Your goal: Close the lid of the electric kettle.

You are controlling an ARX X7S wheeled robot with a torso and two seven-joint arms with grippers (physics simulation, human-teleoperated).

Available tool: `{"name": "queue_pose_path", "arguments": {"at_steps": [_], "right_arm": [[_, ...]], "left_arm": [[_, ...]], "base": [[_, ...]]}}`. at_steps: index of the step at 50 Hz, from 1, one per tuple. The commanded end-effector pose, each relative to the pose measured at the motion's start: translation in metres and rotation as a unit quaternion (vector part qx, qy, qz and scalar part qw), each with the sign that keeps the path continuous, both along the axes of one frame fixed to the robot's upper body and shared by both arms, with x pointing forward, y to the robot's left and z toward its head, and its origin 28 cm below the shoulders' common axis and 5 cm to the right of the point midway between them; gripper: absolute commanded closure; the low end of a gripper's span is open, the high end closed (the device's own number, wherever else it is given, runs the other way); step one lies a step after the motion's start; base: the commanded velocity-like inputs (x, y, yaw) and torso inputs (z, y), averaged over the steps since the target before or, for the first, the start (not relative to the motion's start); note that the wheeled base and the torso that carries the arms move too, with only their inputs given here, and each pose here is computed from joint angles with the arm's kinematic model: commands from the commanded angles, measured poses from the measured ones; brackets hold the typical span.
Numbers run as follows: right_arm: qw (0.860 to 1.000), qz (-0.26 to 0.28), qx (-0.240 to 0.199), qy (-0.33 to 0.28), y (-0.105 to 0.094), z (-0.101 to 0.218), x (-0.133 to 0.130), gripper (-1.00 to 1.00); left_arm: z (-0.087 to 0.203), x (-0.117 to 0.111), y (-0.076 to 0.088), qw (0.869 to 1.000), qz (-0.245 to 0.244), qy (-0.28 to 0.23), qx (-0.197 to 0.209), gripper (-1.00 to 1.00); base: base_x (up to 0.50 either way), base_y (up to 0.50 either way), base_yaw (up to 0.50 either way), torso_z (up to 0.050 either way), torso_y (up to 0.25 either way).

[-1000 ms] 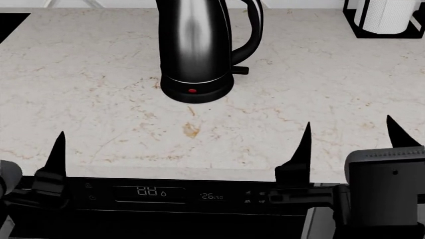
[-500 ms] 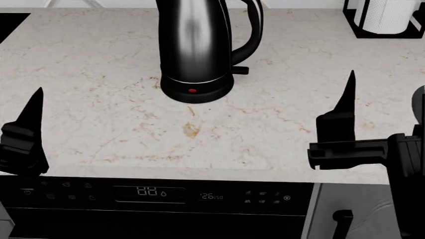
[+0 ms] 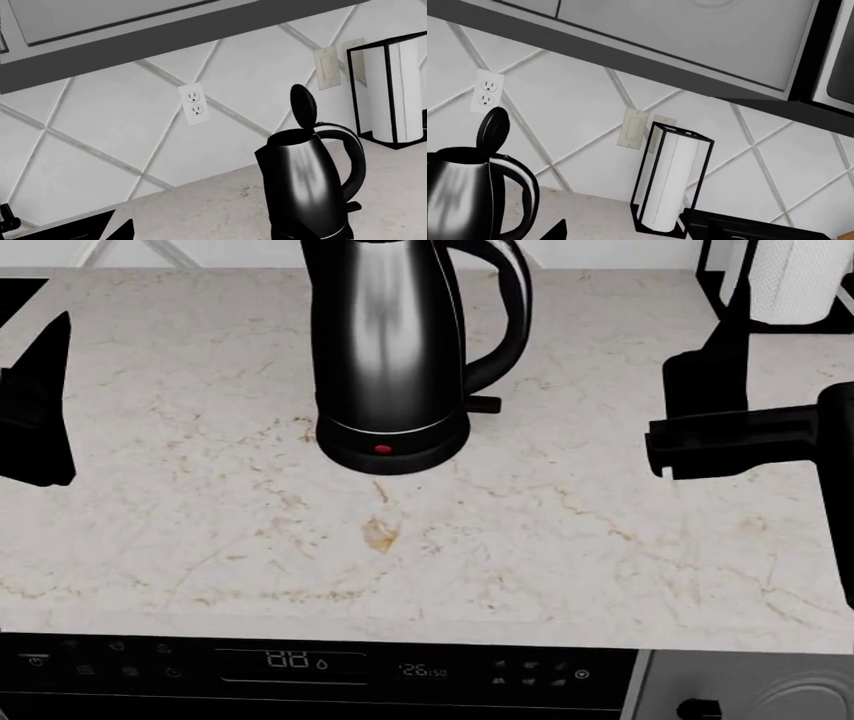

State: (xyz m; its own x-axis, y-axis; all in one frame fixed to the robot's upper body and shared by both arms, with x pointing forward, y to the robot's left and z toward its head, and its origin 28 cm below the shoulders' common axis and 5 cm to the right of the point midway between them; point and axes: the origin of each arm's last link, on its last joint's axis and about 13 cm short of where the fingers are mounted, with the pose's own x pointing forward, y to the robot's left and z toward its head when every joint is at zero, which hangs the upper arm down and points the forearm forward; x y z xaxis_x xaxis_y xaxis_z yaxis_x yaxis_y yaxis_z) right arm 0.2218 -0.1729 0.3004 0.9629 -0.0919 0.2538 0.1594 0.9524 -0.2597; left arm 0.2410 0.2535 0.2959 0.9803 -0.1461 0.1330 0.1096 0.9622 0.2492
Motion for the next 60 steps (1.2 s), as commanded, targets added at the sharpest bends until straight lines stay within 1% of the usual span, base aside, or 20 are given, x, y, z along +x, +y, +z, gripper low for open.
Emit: {"name": "queue_pose_path", "arguments": {"at_steps": [1, 10, 27, 54, 60], "right_arm": [[1.0, -0.002, -0.013, -0.01, 0.001, 0.0111, -0.0022, -1.0], [1.0, -0.003, -0.021, -0.01, 0.0012, 0.011, -0.0017, -1.0], [1.0, 0.001, -0.029, -0.005, 0.0038, 0.0091, -0.0004, -1.0], [1.0, -0.006, -0.024, -0.003, -0.0002, 0.0052, -0.0021, -1.0], [1.0, -0.007, -0.024, 0.0, 0.0001, 0.0034, 0.0007, -1.0]], "left_arm": [[0.0171, -0.0037, 0.0025, 1.0, 0.006, -0.009, 0.008, -1.0], [0.0185, -0.0046, 0.0016, 1.0, 0.008, -0.011, 0.015, -1.0], [0.0171, -0.0056, 0.003, 1.0, 0.01, -0.011, 0.013, -1.0], [0.0192, -0.0103, 0.003, 1.0, 0.013, -0.014, 0.017, -1.0], [0.0194, -0.0105, 0.0033, 1.0, 0.018, -0.019, 0.016, -1.0]], "base": [[0.41, 0.0, 0.0, 0.0, 0.0], [0.41, 0.0, 0.0, 0.0, 0.0], [0.41, 0.0, 0.0, 0.0, 0.0], [0.41, 0.0, 0.0, 0.0, 0.001], [0.08, 0.0, 0.0, 0.0, 0.002]]}}
